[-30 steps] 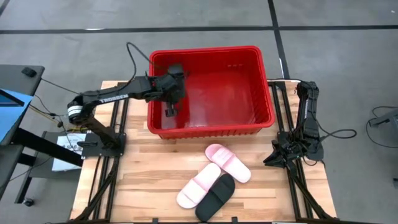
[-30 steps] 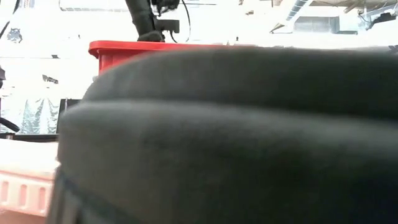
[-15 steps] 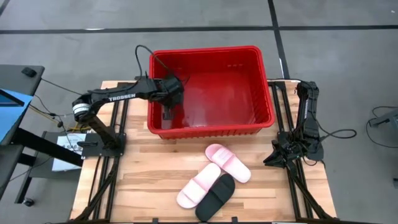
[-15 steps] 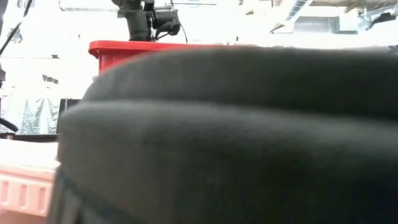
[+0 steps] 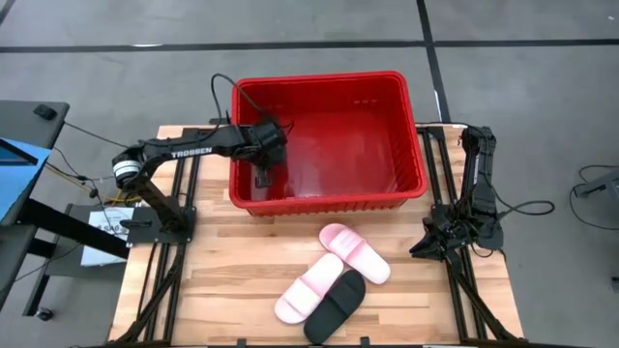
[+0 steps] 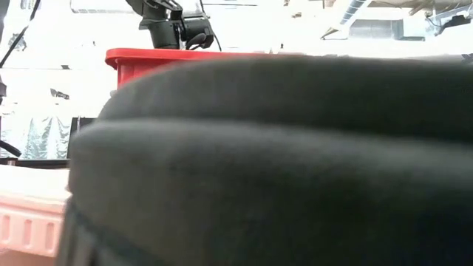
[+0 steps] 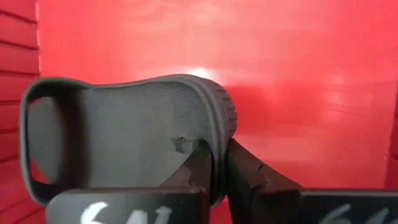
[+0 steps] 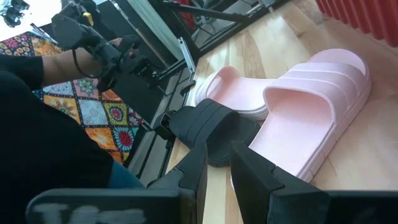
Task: Pick and place slides into bin
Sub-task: Put the left black slide into the basket
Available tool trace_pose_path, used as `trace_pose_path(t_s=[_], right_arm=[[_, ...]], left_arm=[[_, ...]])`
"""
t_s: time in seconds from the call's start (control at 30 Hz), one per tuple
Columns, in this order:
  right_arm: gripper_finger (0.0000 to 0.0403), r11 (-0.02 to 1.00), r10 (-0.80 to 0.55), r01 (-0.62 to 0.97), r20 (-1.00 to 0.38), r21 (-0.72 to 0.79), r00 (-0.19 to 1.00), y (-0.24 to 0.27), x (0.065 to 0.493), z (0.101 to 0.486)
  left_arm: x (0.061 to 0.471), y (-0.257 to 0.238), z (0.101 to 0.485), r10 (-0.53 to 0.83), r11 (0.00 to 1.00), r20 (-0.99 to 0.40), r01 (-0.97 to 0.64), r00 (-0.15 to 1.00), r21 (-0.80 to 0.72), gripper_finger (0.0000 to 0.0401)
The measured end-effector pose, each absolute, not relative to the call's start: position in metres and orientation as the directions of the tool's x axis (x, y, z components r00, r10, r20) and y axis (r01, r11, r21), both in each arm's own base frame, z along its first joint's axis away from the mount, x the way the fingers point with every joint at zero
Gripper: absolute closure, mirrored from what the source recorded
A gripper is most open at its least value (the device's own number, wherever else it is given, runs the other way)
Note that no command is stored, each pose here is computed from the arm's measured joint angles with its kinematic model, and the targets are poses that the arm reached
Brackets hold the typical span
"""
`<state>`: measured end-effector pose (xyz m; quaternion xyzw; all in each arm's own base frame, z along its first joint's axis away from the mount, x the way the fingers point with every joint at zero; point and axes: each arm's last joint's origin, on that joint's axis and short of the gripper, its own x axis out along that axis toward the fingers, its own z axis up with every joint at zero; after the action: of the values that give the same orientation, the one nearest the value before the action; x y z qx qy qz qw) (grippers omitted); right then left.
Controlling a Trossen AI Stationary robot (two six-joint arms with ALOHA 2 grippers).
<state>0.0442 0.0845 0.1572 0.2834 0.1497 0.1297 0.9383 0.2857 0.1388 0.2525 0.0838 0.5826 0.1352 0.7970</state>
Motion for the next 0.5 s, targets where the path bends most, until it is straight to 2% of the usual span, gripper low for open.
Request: trace_pose_path(t_s=[0.1, 0.3, 0.5], right_arm=[[0.0343, 0.806, 0.328, -0.159, -0.207, 0.571, 0.922, 0.0845, 0.0442, 0.1572], [0.0343, 0.806, 0.328, -0.159, -0.207, 0.571, 0.922, 0.0845, 0.0442, 0.1572], [0.0343, 0.806, 0.328, -0.159, -0.207, 0.571, 0.922, 0.0845, 0.0442, 0.1572]], left_arm=[[0.2849, 0.141, 0.2526, 0.314, 0.949, -0.905, -0.125, 0.286, 0.29, 0.0393], [0.285, 0.1409, 0.2524, 0.303, 0.953, -0.907, -0.113, 0.291, 0.282, 0.0364], [0.2856, 0.1396, 0.2521, 0.247, 0.969, -0.915, -0.082, 0.32, 0.234, 0.0357]])
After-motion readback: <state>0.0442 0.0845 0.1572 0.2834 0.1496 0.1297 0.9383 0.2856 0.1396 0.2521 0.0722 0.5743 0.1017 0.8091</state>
